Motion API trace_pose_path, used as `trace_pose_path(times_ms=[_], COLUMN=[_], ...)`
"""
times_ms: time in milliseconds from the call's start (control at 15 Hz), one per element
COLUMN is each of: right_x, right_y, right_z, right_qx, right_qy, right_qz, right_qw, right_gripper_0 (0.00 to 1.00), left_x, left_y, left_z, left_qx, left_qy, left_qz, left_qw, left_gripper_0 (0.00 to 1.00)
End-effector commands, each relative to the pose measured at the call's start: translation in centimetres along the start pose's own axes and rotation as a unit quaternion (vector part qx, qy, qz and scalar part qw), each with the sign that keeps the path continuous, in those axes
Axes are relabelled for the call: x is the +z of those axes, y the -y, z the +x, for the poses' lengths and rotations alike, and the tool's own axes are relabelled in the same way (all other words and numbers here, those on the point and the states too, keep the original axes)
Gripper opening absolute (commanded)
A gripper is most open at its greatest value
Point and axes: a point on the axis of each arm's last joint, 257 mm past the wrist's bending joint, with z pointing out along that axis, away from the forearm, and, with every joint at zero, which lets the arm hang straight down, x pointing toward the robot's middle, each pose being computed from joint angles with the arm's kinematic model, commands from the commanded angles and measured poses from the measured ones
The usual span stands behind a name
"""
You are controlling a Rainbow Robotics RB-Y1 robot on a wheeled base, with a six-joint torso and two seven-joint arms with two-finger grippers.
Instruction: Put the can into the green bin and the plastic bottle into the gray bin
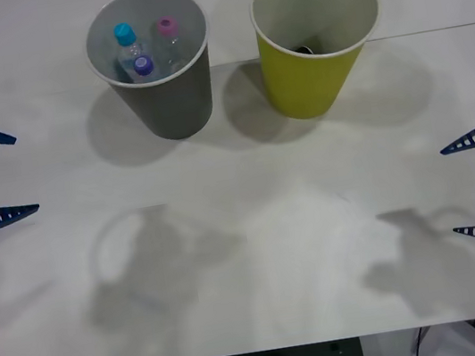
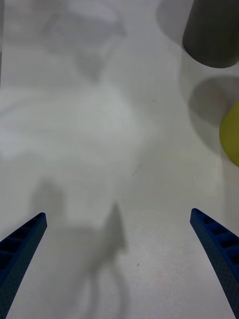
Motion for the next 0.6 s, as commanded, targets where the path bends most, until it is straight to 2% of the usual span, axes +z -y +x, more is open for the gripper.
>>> trace_pose_path(times_ms=[67,200,333,467,600], right_x=[0.0,0.0,0.0,0.0,0.0], right_y=[0.0,0.0,0.0,0.0,0.0], right_z=[0.0,0.0,0.0,0.0,0.0], right_qx=[0.0,0.0,0.0,0.0,0.0], right_qy=[0.0,0.0,0.0,0.0,0.0], right_qz=[0.0,0.0,0.0,0.0,0.0], right_qw=[1.0,1.0,1.0,1.0,1.0], right_gripper_0=[1.0,1.0,1.0,1.0,1.0], left_x=[0.4,0.6,0.7,0.6,0.5], left_y=[1.4,2.5,4.0,5.2,6.3], left_z=[1.8,2.8,3.8,4.5,4.8], left_qx=[0.045,0.07,0.082,0.089,0.082], left_qy=[-0.009,-0.007,0.002,0.012,0.023], left_qz=[0.012,0.021,0.03,0.038,0.044], left_qw=[0.9989,0.9973,0.9962,0.9952,0.9953], left_gripper_0=[1.0,1.0,1.0,1.0,1.0])
